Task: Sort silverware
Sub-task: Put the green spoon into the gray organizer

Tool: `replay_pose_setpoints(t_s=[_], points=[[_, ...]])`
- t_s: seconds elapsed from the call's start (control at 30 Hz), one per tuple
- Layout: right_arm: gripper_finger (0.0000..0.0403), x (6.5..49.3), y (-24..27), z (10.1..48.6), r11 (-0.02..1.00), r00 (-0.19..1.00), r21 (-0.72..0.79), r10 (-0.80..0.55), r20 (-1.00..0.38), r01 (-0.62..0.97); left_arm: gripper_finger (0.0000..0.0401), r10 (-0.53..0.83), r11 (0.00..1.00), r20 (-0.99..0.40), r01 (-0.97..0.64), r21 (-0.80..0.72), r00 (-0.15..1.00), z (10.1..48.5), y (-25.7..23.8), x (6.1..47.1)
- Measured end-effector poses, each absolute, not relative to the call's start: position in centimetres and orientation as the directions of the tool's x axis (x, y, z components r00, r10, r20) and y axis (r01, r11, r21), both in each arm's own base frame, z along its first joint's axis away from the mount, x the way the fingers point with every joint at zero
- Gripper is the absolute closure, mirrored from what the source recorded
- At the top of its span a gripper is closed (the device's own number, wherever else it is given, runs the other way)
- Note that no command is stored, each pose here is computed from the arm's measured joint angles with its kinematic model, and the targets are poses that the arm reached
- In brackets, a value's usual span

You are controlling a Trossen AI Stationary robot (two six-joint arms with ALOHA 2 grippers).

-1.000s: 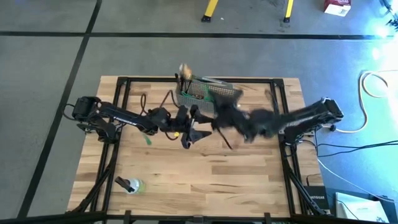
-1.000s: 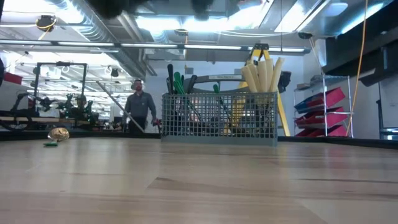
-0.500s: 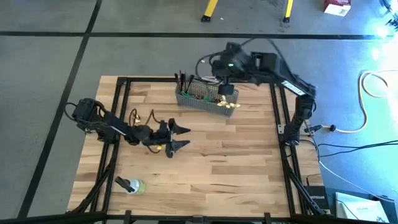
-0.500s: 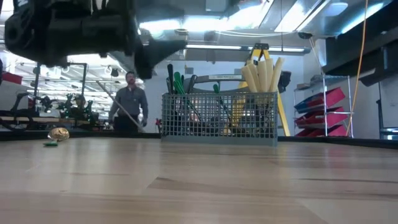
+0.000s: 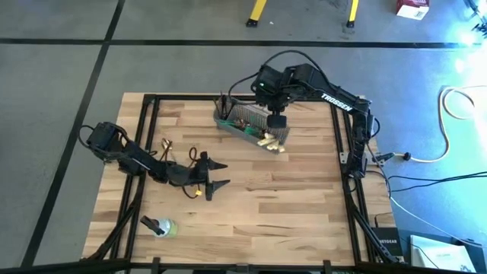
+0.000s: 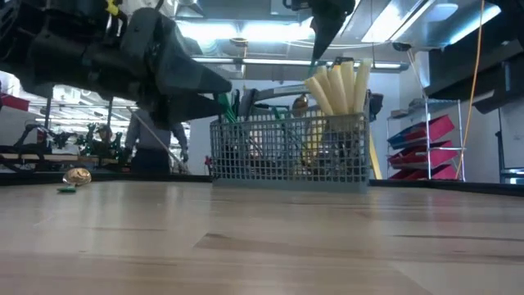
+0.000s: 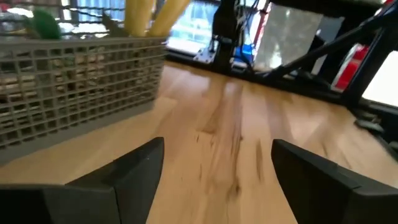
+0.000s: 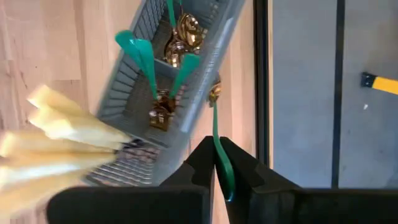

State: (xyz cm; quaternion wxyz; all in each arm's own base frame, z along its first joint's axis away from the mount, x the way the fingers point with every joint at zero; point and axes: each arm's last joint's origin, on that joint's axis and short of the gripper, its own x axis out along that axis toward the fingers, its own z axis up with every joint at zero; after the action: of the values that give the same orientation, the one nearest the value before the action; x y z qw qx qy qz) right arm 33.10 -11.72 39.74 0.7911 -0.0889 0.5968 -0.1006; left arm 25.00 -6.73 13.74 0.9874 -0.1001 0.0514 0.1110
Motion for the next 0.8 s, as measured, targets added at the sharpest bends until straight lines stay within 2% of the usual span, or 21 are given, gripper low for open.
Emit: replay_pose_setpoints(t_s=[0.2,0.43,0.6,0.7,0.8], points=[[0.0402,33.1,-11.9,39.8,0.953,0.262,-0.297,-0.303,-0.916,0.065,0.0119,0.232,0.954,-0.136,-0.253,-0.162,0.963,13.6,-7.3,24.7],[0.0403,32.9,-12.3,40.6,0.878,0.235,-0.465,-0.478,-0.846,0.113,0.0119,0.231,0.954,-0.138,-0.253,-0.164,0.963,13.5,-7.4,24.7],[0.0403,32.5,-11.3,43.1,0.837,0.38,-0.518,-0.543,-0.749,0.176,0.0119,0.249,0.95,-0.156,-0.273,-0.153,0.956,13.3,-7.3,24.6],[0.0403,32.0,-9.8,44.4,0.88,0.489,-0.452,-0.461,-0.741,0.145,0.0119,0.25,0.947,-0.159,-0.276,-0.163,0.955,13.3,-7.3,24.6],[0.0403,31.0,-8.1,44.6,0.937,0.501,-0.332,-0.339,-0.796,0.106,0.0119,0.25,0.947,-0.158,-0.275,-0.164,0.955,13.3,-7.3,24.6]])
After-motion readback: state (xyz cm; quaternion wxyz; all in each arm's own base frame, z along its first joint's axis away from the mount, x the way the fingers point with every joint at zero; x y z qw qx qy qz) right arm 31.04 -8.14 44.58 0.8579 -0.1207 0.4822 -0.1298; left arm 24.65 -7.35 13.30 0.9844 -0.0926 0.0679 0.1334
